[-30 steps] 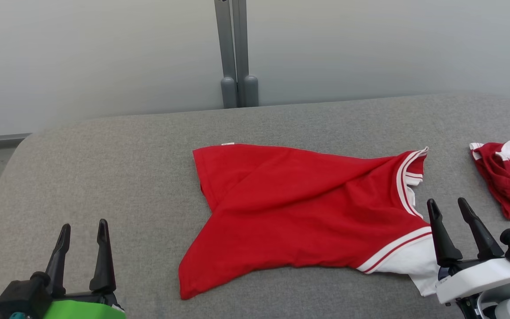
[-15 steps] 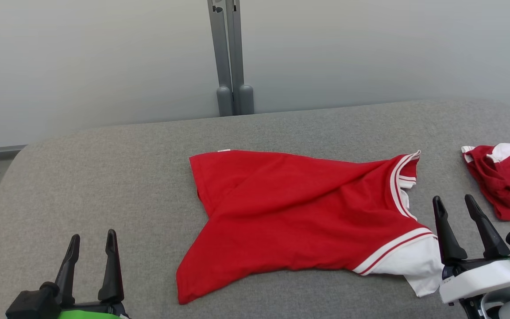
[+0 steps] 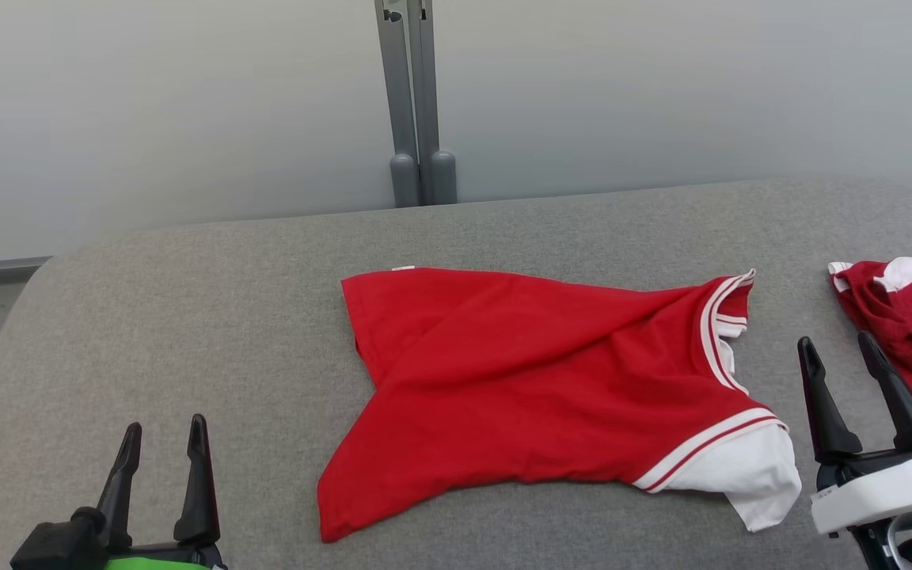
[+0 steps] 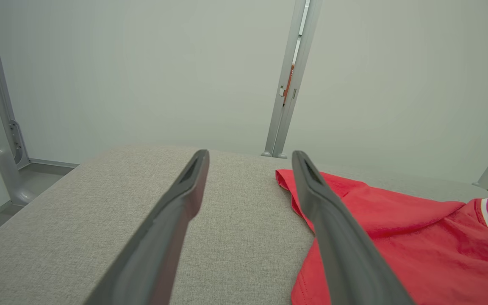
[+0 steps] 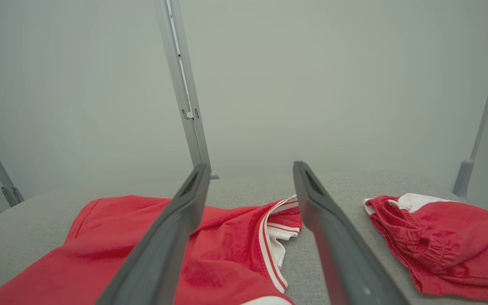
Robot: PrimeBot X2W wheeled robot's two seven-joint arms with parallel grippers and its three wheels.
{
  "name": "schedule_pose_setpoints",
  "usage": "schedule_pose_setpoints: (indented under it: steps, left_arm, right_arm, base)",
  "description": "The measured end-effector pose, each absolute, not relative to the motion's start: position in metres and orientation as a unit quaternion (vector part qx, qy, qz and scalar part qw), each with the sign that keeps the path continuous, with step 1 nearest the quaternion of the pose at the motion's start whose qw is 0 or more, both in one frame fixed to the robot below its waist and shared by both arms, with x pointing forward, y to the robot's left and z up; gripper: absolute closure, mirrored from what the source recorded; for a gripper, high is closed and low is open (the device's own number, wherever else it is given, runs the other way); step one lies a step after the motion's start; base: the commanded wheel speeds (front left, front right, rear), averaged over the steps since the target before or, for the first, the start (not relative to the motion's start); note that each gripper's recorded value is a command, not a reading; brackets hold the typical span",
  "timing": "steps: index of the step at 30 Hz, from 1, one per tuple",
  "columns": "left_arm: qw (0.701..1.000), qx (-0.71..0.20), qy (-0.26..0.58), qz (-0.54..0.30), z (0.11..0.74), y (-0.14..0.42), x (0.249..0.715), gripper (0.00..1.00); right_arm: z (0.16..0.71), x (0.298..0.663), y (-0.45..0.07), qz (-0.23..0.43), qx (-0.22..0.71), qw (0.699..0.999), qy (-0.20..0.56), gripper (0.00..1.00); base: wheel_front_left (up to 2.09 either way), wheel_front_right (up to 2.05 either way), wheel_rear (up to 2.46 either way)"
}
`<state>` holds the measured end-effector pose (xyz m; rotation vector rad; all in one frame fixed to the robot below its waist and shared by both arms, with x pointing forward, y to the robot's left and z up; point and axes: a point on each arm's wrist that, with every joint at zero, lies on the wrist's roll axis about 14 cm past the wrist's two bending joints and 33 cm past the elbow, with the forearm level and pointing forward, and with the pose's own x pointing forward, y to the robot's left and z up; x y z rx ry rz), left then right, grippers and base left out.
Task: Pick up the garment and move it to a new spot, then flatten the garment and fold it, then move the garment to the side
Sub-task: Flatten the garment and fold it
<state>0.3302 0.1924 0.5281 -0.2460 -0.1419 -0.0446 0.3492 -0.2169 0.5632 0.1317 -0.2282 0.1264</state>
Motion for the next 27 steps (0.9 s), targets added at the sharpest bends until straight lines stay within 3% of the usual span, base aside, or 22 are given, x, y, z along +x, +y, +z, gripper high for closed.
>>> schedule_pose_setpoints:
  steps: [6, 13, 17, 22, 27]
  left_arm:
    - [0.991, -0.123, -0.038, -0.028, 0.512, 0.189, 0.329, 0.00]
    - [0.987, -0.111, 0.068, -0.089, 0.472, 0.168, 0.316, 0.00]
    - [0.976, -0.126, 0.130, -0.121, 0.454, 0.152, 0.308, 0.00]
    - [0.950, -0.142, 0.223, -0.164, 0.424, 0.125, 0.294, 0.00]
    - [0.938, -0.136, 0.265, -0.179, 0.409, 0.118, 0.295, 0.00]
  right_arm:
    - [0.544, 0.350, -0.216, 0.065, 0.067, 0.993, -0.076, 0.00]
    - [0.474, 0.327, -0.247, 0.037, 0.077, 0.992, 0.093, 0.00]
    - [0.446, 0.312, -0.253, 0.029, 0.089, 0.981, 0.168, 0.00]
    - [0.424, 0.304, -0.234, 0.047, 0.120, 0.967, 0.218, 0.00]
    - [0.405, 0.306, -0.221, 0.055, 0.134, 0.958, 0.249, 0.00]
  base:
    - [0.00, 0.00, 0.00]
    - [0.00, 0.00, 0.00]
    - [0.00, 0.00, 0.00]
    - [0.00, 0.00, 0.00]
    - [0.00, 0.00, 0.00]
